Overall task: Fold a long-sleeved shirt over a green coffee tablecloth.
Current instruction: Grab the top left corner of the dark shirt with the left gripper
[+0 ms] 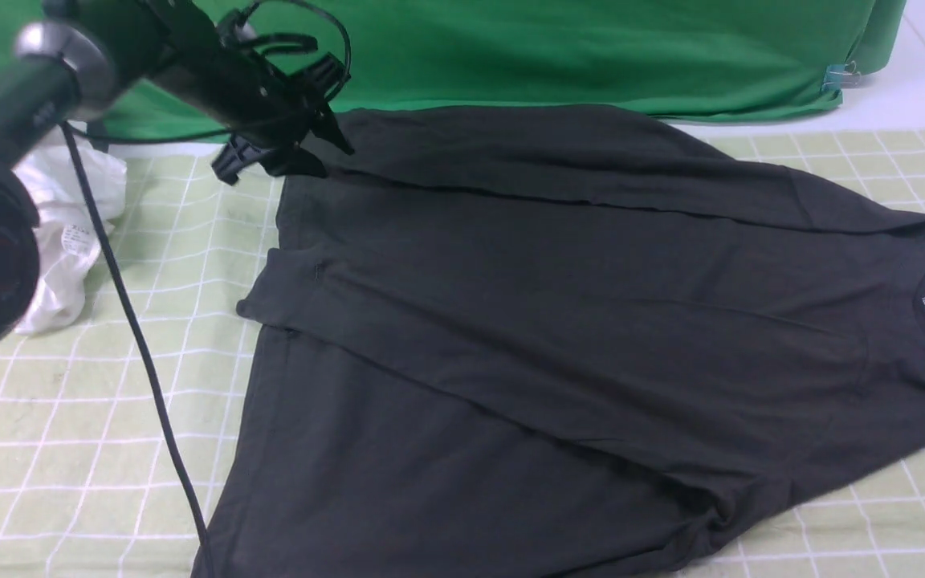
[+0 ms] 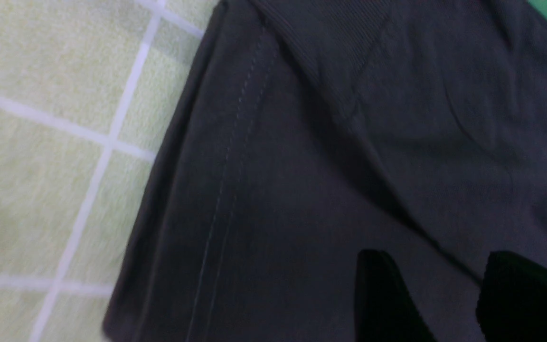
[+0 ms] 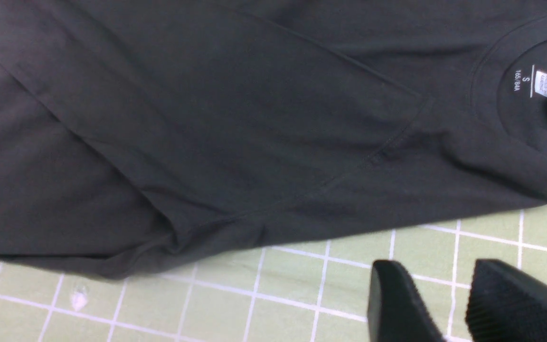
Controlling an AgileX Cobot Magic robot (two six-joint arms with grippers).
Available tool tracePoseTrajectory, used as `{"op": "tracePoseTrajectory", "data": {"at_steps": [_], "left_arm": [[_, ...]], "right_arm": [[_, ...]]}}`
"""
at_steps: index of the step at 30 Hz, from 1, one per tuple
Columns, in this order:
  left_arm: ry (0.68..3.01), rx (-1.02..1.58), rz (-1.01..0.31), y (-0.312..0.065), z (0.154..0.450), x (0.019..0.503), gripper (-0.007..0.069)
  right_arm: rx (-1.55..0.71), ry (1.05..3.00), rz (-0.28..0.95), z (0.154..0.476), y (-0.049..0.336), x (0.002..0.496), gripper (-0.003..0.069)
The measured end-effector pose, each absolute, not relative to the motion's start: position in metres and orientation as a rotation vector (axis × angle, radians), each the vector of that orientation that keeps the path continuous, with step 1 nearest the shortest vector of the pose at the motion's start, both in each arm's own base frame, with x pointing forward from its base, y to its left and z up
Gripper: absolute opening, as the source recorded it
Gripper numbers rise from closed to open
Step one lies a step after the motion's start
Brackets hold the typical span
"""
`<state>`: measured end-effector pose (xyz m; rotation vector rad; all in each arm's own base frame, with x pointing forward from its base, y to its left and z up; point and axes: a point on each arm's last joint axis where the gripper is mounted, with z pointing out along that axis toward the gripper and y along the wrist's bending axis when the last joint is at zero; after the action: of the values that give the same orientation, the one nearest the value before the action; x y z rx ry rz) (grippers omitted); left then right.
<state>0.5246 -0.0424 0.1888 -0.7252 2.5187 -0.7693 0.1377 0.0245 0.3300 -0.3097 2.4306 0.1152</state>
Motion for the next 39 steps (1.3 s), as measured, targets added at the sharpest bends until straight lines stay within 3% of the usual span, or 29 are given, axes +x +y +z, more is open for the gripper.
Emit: {"op": "tracePoseTrajectory", "data": {"at_steps": [10, 25, 28, 33, 39], "left_arm": [[2.37, -0.989, -0.828, -0.038, 0.143, 0.544, 0.029], [2.159, -1.068, -0.851, -0.032, 0.141, 0.558, 0.0283], [2.16, -1.069, -0.851, -0.032, 0.14, 0.558, 0.0234], [2.18, -1.075, -0.861, -0.033, 0.138, 0.556, 0.0047], [2.247, -1.036, -0.873, -0.037, 0.143, 0.552, 0.0019]], "right_arm": [[-0.282, 2.435, 0.125, 0.33, 0.025, 0.138, 0.0238], [-0.281, 2.434, 0.126, 0.33, 0.025, 0.138, 0.0238], [-0.28, 2.429, 0.125, 0.33, 0.025, 0.138, 0.0238], [-0.278, 2.422, 0.125, 0.331, 0.025, 0.139, 0.0238], [-0.278, 2.422, 0.125, 0.331, 0.025, 0.139, 0.0238]]}}
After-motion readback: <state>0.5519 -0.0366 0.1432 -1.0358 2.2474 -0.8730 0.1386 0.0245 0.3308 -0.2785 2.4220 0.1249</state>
